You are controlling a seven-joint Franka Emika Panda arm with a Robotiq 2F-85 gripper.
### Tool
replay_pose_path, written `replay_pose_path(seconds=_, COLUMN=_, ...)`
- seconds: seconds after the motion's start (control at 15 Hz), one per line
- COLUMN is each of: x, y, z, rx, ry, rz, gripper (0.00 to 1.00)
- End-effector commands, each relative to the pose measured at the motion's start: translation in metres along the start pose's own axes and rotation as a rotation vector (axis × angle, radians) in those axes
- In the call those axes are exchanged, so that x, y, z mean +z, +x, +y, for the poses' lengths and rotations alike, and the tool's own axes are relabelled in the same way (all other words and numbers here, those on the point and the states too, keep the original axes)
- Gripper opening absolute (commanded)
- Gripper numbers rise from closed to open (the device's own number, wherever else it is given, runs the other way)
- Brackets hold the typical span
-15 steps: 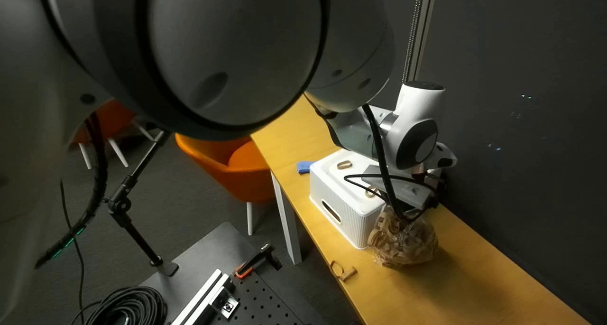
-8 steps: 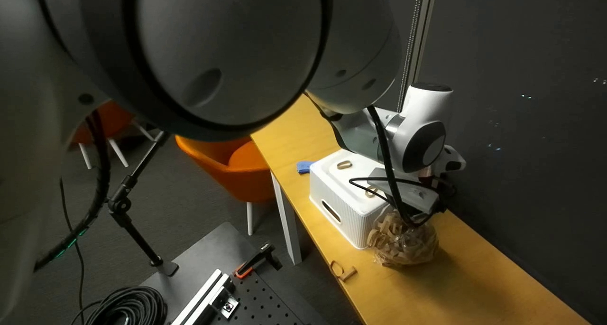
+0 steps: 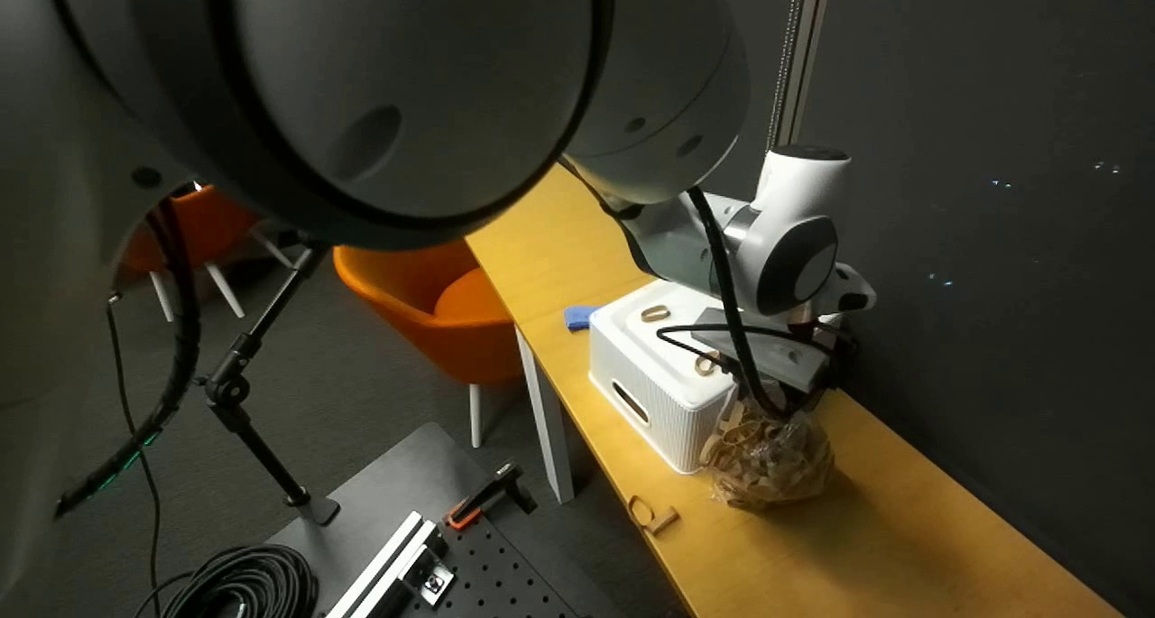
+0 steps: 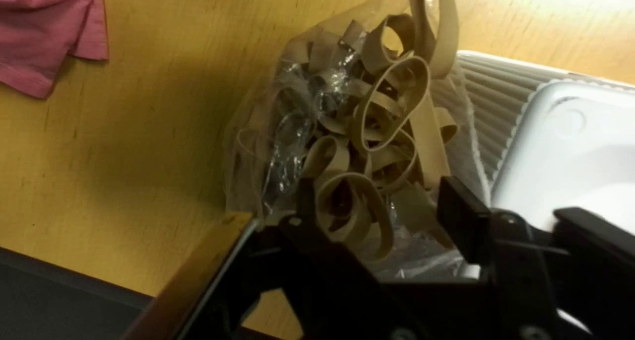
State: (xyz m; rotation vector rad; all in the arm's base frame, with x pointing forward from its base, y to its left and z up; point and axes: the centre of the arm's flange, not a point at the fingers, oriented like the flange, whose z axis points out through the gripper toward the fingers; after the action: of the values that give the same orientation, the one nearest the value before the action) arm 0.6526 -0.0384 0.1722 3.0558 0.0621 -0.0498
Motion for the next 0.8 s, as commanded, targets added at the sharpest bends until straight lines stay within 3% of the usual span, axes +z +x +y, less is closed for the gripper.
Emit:
replay_pose_path(seconds=0.0, x=-0.026, y=-0.007, z=-0.013, rx=0.008, ry=0.044, rz=0.002, gripper=0.96)
replay_pose_path(seconds=0.07, x=-0.033, y=-0.006, z=-0.017, rx=0.005, ry=0.055, rz=0.004, gripper=1.00)
replay_pose_path(seconds=0.4, x=-0.060, y=0.002, z=-0.030, rx=-0.008, ry=0.066, rz=0.004, gripper=1.00)
replay_pose_path(seconds=0.73, x=-0.074, y=0.035, z=-0.023, rx=-0.059, ry=0.067, rz=0.062, gripper=1.00)
